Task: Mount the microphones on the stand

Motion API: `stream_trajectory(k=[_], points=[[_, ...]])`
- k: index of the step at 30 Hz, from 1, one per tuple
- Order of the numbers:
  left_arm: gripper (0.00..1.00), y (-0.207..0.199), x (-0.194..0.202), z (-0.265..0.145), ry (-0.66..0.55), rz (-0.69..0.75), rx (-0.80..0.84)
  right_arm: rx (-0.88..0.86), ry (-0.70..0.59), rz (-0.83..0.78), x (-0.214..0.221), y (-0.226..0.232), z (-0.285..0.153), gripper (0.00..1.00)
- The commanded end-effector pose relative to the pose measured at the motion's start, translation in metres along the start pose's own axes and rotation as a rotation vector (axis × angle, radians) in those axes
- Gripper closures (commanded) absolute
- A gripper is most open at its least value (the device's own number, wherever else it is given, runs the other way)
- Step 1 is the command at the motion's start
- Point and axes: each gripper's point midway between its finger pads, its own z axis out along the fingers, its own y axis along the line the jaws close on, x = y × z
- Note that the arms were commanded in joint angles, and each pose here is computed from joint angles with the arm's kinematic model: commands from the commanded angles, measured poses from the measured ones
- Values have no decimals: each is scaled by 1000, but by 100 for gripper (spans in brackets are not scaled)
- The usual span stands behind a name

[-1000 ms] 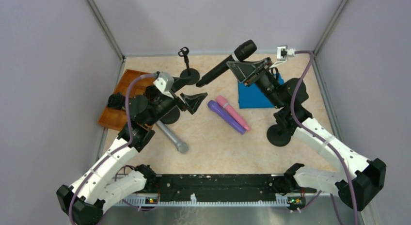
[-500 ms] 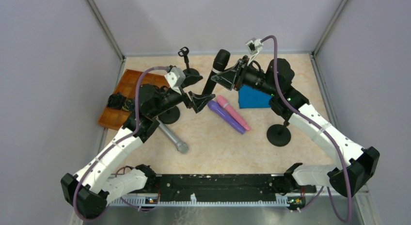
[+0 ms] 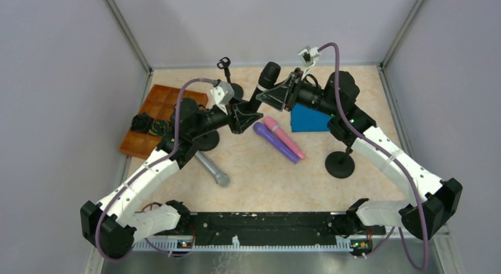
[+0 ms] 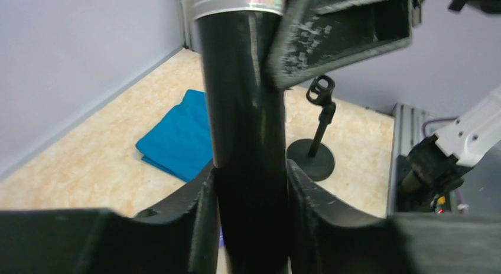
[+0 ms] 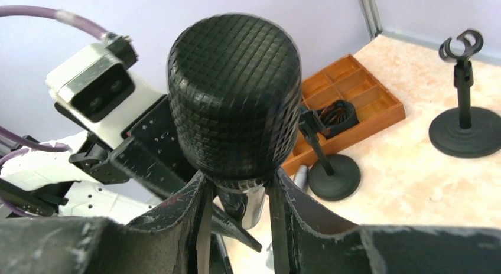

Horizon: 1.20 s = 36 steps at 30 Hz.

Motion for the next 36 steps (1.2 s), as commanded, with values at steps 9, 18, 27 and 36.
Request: stream_trajectory(k=[9,18,27,36], points=[[91,-9,-25,-6,-100,35,11,-57,-217,31,-29,12,-8,36],[92,-4,-11,-6,-102,-20,-21,-164,-405,61,-30,18,-7,26],[86,-4,-8,-10,-107,-25,-33,-161,-390,13,-24,25,9,38],[88,-2,-10,-13,-121,-31,-57,-149,-355,21,-11,22,17,40]])
